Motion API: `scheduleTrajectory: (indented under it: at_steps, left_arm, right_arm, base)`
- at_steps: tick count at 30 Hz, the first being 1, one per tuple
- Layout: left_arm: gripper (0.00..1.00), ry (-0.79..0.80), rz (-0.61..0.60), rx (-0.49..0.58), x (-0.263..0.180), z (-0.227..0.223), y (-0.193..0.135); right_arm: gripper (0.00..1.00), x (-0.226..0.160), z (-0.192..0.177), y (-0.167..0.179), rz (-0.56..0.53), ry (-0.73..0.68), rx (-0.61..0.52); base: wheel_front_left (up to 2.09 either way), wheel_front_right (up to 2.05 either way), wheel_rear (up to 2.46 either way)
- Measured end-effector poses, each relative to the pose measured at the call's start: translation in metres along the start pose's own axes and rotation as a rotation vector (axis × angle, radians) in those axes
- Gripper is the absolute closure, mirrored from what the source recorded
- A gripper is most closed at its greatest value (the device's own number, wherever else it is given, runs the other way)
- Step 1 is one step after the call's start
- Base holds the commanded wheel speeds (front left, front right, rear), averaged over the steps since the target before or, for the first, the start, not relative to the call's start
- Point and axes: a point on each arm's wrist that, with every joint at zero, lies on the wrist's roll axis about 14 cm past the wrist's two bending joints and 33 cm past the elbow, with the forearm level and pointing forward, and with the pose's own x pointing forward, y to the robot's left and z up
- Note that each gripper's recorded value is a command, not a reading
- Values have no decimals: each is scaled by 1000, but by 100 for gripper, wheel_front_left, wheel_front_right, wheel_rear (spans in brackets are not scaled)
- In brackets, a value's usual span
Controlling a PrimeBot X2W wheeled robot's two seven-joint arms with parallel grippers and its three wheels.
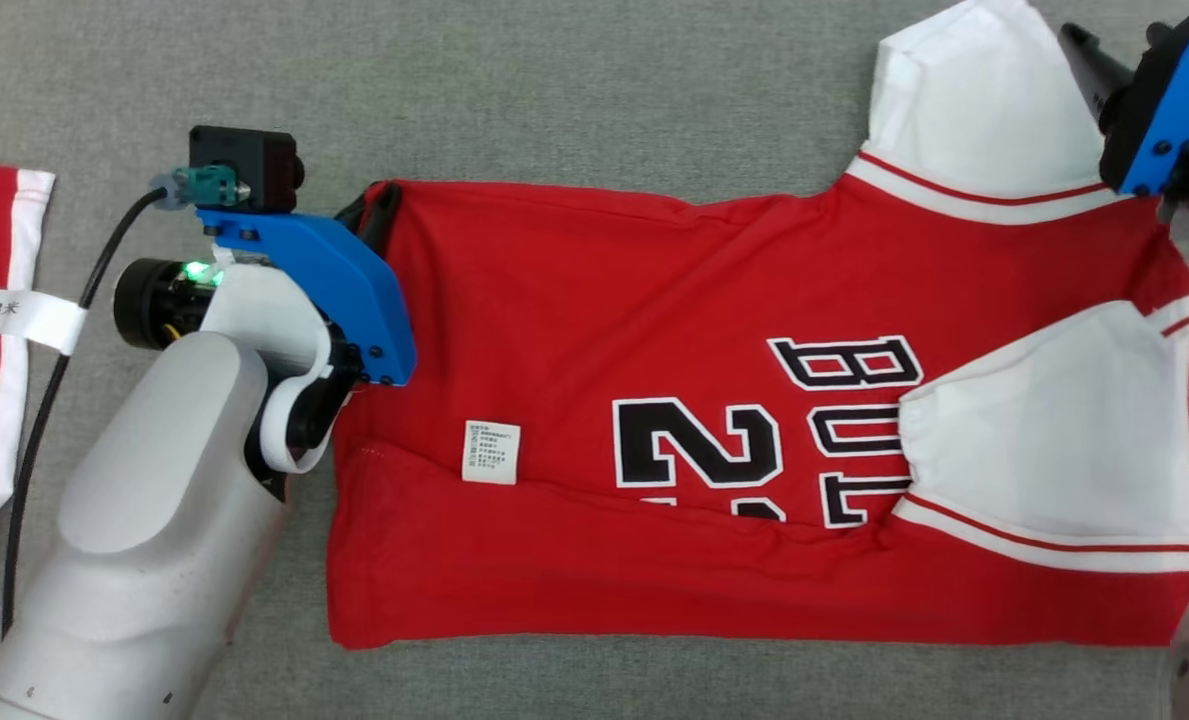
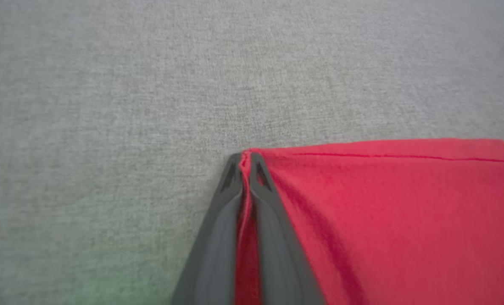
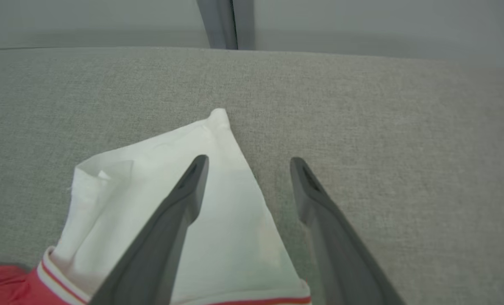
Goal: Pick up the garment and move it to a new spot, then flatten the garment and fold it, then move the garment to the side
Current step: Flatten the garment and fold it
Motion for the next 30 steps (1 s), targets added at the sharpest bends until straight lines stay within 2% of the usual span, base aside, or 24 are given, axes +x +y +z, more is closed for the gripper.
scheduleTrajectory:
  at_steps: [8,15,16,17,18,25,30]
  left_arm:
    - [100,-22,-15,-18,-6,-6,-2]
    - [100,-37,-14,-41,-9,-8,-1]
    - [100,-40,-13,-43,-9,-9,-1]
    - [100,-39,-13,-44,-9,-9,-1]
    - [100,-42,-12,-45,-9,-9,0]
    - [100,-124,17,-36,-12,-1,3]
    - [100,-199,41,-20,-21,7,8]
  right_arm:
    - [0,47,-9,14,11,92,0]
    - [0,62,-15,24,20,125,-57]
    - [40,63,-16,24,19,129,-64]
    - [73,64,-18,23,18,135,-70]
    - [100,65,-18,24,21,137,-71]
    - [100,58,4,24,31,18,-108]
    - [100,38,25,28,73,-86,-80]
  base:
    - [0,0,0]
    - [0,0,0]
    - [0,0,0]
    - [0,0,0]
    - [0,0,0]
    - [0,0,0]
    - [0,0,0]
